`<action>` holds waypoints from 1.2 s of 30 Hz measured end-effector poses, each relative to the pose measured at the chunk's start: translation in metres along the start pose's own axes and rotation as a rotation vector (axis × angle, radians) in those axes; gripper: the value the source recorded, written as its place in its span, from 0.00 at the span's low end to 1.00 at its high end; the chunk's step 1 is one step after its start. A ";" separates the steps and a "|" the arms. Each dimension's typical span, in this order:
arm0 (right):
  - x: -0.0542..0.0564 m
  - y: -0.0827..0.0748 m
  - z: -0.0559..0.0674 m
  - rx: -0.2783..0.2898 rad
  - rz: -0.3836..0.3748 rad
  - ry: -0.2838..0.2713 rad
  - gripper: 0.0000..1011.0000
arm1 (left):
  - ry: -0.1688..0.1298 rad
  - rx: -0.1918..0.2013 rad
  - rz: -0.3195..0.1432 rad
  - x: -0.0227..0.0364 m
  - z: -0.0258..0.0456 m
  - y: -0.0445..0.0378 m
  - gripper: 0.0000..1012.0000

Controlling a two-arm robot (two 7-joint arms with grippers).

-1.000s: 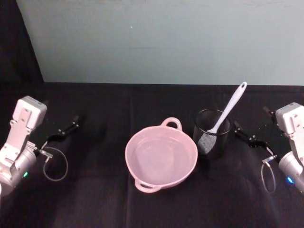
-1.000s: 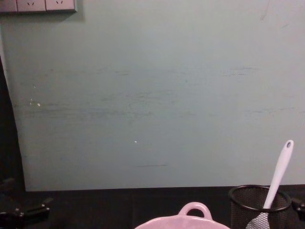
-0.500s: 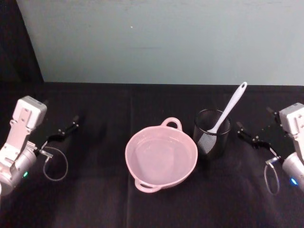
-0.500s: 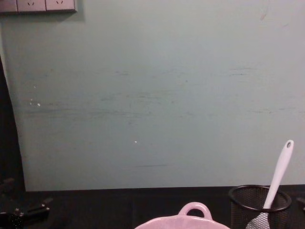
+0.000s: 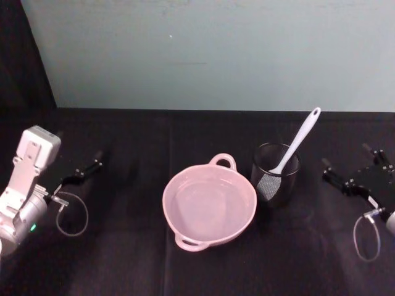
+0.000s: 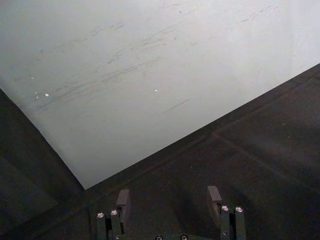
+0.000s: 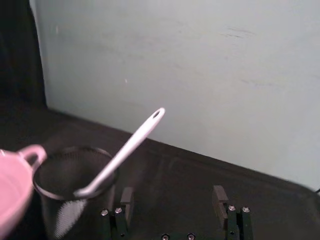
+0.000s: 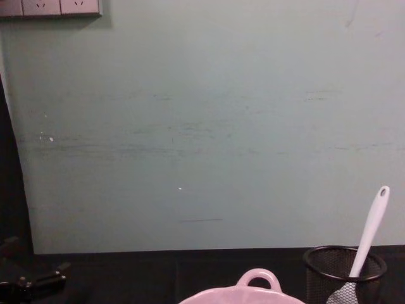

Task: Use the one hand to pick up the spoon and stir the clear water in the bowl.

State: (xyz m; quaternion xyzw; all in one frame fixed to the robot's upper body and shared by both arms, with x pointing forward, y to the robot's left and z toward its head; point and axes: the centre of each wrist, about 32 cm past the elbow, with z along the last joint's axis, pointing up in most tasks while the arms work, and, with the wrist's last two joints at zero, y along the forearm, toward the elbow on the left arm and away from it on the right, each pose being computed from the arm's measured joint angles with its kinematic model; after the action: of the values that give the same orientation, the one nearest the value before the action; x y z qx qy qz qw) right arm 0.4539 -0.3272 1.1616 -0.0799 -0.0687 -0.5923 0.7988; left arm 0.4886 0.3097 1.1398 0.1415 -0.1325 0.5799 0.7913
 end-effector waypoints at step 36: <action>0.034 0.088 0.006 -0.040 0.334 0.836 0.99 | 0.000 0.000 0.000 0.0000 0.0000 0.0000 0.99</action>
State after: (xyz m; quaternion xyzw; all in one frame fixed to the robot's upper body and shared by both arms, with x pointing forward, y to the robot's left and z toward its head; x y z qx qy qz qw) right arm 0.5478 -0.3321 1.1707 0.1407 0.2851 -0.4380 0.8409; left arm 0.4886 0.3097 1.1398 0.1415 -0.1325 0.5799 0.7913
